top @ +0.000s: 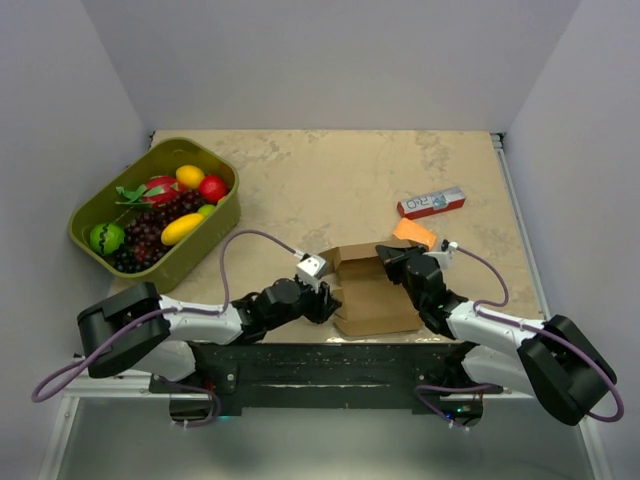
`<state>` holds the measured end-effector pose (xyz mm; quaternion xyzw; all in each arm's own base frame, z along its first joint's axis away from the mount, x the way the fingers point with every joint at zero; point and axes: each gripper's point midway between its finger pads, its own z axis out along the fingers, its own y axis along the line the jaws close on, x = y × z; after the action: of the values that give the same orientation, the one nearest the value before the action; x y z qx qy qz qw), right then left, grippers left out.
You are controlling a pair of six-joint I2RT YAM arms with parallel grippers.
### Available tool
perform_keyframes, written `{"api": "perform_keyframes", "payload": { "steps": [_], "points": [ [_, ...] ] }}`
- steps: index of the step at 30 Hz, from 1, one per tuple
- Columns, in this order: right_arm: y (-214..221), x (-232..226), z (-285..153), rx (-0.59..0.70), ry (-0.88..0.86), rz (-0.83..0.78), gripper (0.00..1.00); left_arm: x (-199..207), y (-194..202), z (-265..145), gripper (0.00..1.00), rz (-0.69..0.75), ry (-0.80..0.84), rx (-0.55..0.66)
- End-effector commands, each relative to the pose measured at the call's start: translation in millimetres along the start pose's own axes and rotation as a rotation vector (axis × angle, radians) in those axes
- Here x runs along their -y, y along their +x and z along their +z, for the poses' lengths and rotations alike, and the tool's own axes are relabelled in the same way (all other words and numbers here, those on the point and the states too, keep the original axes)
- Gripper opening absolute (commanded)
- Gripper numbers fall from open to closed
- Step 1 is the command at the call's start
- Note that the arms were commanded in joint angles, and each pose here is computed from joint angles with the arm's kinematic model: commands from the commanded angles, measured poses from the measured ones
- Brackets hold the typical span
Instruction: Fold the paper box
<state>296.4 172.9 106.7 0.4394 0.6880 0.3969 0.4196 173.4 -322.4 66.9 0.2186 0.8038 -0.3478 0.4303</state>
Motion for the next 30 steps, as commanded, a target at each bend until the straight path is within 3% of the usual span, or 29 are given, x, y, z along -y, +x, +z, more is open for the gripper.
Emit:
{"api": "perform_keyframes", "payload": {
  "steps": [1,6,22,30],
  "points": [
    [-6,12,2,0.044,0.043,-0.060,0.00,30,-48,13,0.41,-0.039,0.086,0.151],
    [-6,13,3,0.044,0.043,-0.059,0.00,33,-39,29,0.38,-0.039,0.097,0.122],
    [-9,15,3,0.058,0.054,-0.070,0.00,-8,60,31,0.24,-0.127,0.000,-0.101],
    [-10,15,2,0.059,0.058,-0.072,0.00,-13,70,34,0.21,-0.141,-0.024,-0.130]
  ]
}}
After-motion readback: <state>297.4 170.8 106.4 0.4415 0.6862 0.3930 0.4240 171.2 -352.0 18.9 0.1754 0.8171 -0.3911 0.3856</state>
